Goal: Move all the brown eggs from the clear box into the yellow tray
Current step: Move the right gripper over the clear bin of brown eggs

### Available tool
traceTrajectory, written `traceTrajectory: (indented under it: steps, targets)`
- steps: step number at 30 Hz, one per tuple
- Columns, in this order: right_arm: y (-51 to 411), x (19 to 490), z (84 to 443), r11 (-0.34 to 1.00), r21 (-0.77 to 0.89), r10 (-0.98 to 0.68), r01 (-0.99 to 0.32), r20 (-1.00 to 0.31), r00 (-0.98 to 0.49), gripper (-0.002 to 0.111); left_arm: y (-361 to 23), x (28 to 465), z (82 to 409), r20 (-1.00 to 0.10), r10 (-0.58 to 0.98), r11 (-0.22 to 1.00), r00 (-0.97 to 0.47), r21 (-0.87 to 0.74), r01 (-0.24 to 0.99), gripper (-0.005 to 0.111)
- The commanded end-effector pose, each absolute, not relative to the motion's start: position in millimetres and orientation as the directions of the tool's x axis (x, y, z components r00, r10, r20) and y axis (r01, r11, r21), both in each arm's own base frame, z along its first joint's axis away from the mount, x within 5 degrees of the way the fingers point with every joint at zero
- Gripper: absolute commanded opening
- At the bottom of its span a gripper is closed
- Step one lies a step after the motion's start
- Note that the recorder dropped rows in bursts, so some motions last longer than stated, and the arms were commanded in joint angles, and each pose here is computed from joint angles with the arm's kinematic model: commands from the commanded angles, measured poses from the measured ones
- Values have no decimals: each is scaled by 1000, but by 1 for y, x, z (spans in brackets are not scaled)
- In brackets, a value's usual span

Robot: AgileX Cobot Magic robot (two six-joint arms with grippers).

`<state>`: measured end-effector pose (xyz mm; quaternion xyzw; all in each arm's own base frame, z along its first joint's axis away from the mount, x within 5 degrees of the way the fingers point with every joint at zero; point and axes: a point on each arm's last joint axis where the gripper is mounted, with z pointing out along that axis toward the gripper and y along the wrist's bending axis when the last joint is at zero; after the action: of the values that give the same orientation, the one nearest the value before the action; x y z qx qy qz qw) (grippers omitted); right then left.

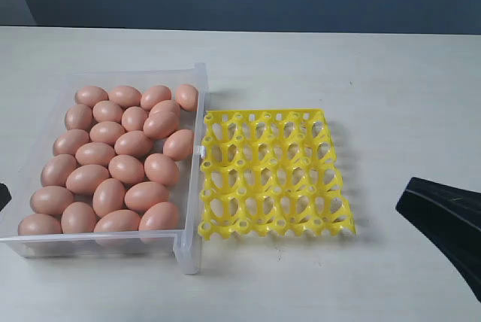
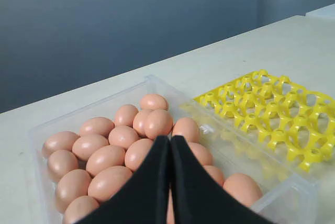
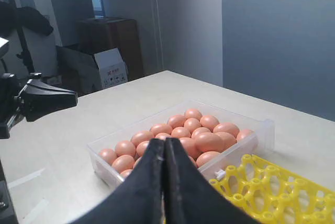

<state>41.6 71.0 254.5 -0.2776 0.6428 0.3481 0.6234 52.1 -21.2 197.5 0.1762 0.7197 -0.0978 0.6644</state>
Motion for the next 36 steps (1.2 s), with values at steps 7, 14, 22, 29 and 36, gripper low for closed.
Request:
traceTrajectory:
  steps: [7, 14, 22, 29, 36]
  targets:
    - [66, 46, 264, 626, 215, 238, -750, -968, -79, -1, -21, 52, 197, -992, 119, 917, -52, 89, 388, 0]
    - [70, 38, 275, 428, 448, 452, -785, -858, -243, -1, -21, 52, 197, -992, 119, 917, -52, 89, 388, 0]
    - [75, 28, 279, 276, 499, 478, -821, -813, -333, -1, -21, 52, 197, -992, 119, 917, -52, 89, 388, 0]
    - [76, 36, 290, 358, 452, 406, -817, -863, -300, -1, -21, 52, 197, -992, 119, 917, -52, 89, 388, 0]
    - [74, 73, 352, 557, 261, 233, -788, -960, -154, -1, -21, 52, 197, -992, 119, 917, -52, 89, 388, 0]
